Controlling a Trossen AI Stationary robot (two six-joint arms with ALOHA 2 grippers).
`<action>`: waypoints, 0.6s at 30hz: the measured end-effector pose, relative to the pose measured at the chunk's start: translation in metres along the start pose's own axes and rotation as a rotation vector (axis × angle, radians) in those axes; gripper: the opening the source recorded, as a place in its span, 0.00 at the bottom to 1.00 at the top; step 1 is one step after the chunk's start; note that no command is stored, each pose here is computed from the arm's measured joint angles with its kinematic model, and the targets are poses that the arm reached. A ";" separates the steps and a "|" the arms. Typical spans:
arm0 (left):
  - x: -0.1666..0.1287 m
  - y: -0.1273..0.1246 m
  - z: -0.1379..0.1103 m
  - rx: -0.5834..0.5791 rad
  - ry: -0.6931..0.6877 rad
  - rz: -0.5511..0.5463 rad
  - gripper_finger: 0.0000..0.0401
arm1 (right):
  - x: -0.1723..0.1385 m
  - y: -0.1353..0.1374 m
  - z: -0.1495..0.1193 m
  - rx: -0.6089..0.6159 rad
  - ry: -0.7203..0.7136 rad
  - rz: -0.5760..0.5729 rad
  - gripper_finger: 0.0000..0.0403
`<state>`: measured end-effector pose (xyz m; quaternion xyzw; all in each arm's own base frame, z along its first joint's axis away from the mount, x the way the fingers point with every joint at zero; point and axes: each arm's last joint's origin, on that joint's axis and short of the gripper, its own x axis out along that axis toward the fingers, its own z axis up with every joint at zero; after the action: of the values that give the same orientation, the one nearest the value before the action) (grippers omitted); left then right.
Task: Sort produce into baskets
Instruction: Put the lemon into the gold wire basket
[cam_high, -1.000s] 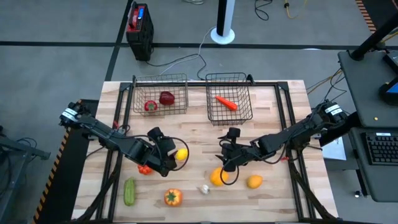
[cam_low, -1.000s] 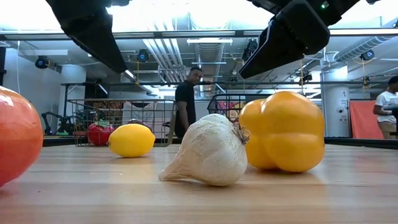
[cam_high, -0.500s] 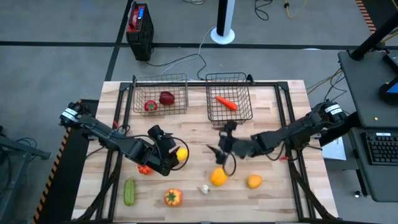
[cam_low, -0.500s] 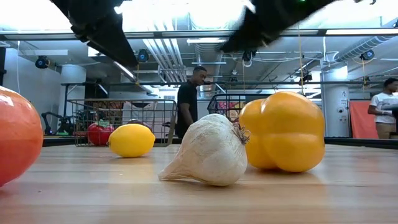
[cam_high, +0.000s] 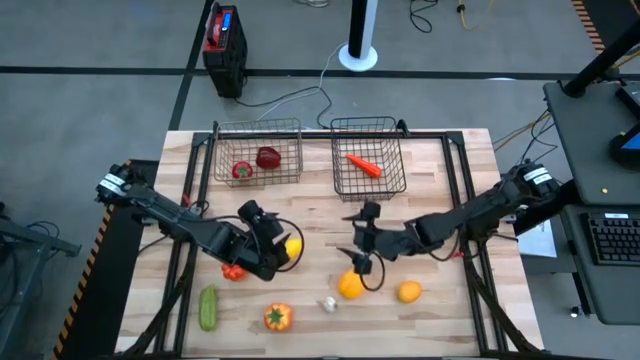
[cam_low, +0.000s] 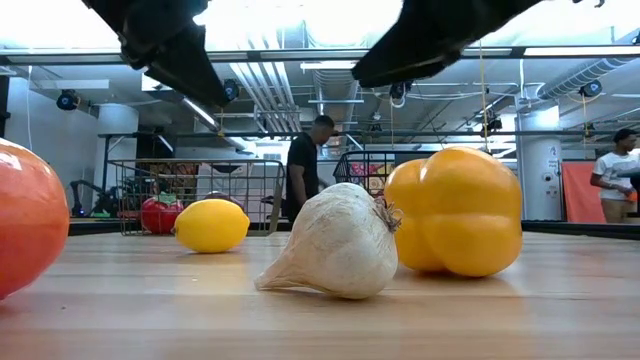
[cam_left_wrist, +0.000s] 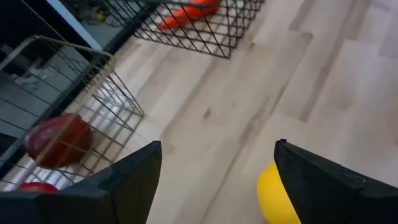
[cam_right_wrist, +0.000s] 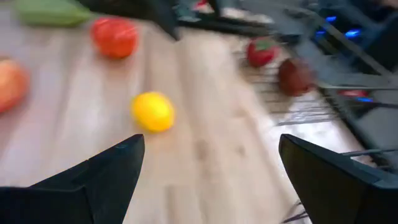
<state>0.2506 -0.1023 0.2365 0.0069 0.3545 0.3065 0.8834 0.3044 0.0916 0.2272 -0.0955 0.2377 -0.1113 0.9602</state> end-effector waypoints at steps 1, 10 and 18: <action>0.001 0.000 -0.002 0.002 0.012 -0.012 0.73 | -0.001 0.002 -0.001 0.000 0.005 0.017 0.90; 0.014 -0.012 -0.018 -0.034 0.076 -0.133 0.73 | -0.004 0.007 -0.001 -0.009 0.004 0.037 0.90; 0.028 -0.023 -0.030 0.054 0.093 -0.148 0.73 | 0.001 0.010 -0.010 -0.026 0.033 0.033 0.90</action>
<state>0.2599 -0.1120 0.1909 -0.0099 0.4026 0.2306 0.8858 0.3024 0.0999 0.2156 -0.1020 0.2563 -0.0937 0.9566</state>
